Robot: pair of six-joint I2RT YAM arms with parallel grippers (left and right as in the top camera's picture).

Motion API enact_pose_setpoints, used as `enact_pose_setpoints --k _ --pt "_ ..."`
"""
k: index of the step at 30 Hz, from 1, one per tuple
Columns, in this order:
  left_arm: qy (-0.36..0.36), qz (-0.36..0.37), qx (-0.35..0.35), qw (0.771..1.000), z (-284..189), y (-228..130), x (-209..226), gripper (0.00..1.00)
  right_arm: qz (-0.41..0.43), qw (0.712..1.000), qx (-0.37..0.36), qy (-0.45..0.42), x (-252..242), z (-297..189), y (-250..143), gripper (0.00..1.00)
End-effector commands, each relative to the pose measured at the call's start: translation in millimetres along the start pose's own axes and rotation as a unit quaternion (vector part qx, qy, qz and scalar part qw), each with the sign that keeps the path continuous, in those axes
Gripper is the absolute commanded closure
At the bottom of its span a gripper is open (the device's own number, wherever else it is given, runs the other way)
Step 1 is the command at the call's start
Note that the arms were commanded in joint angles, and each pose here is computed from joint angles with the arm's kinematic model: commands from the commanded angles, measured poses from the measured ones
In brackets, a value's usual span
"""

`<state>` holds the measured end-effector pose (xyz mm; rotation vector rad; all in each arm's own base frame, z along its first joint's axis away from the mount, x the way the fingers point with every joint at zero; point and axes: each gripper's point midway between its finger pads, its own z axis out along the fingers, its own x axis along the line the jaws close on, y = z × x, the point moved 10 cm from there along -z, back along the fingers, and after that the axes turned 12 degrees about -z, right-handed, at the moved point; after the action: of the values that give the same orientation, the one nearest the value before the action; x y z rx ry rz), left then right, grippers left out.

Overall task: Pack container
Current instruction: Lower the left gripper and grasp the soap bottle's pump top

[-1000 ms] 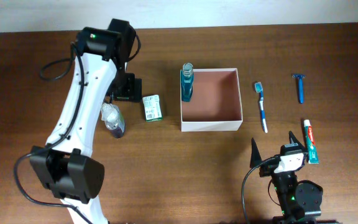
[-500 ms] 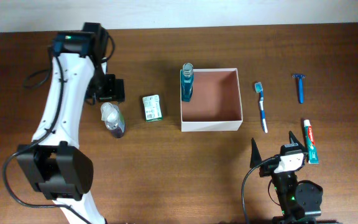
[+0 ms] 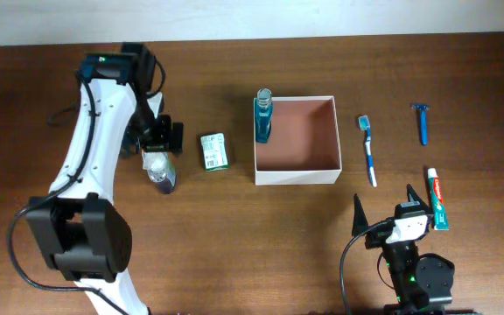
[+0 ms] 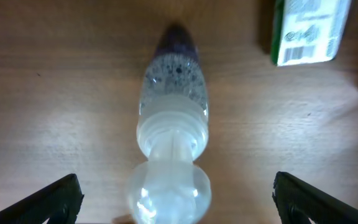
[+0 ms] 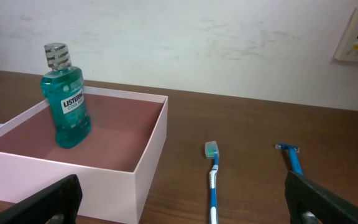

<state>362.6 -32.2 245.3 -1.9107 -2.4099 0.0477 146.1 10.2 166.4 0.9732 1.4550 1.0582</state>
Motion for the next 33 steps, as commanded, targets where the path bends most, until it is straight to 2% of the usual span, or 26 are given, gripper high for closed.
enact_pose_setpoints --k 1,9,22,31,33 --pt "-0.004 0.010 0.010 1.000 8 -5 1 0.01 0.002 1.000 0.003 -0.007 -1 0 -2 0.02" --pt "-0.017 0.010 -0.030 0.999 14 8 -4 0.01 0.002 1.000 0.003 -0.007 -1 0 -2 0.02" --pt "-0.006 0.004 0.006 1.000 36 -1 -1 0.01 0.002 1.000 0.003 -0.007 -1 0 -2 0.02" --pt "-0.015 0.004 -0.022 1.000 40 8 -4 0.01 0.002 1.000 0.003 -0.007 -1 0 -2 0.02" --pt "-0.015 0.004 -0.021 1.000 40 8 -4 0.04 0.002 1.000 0.003 -0.007 -1 0 -2 0.01"
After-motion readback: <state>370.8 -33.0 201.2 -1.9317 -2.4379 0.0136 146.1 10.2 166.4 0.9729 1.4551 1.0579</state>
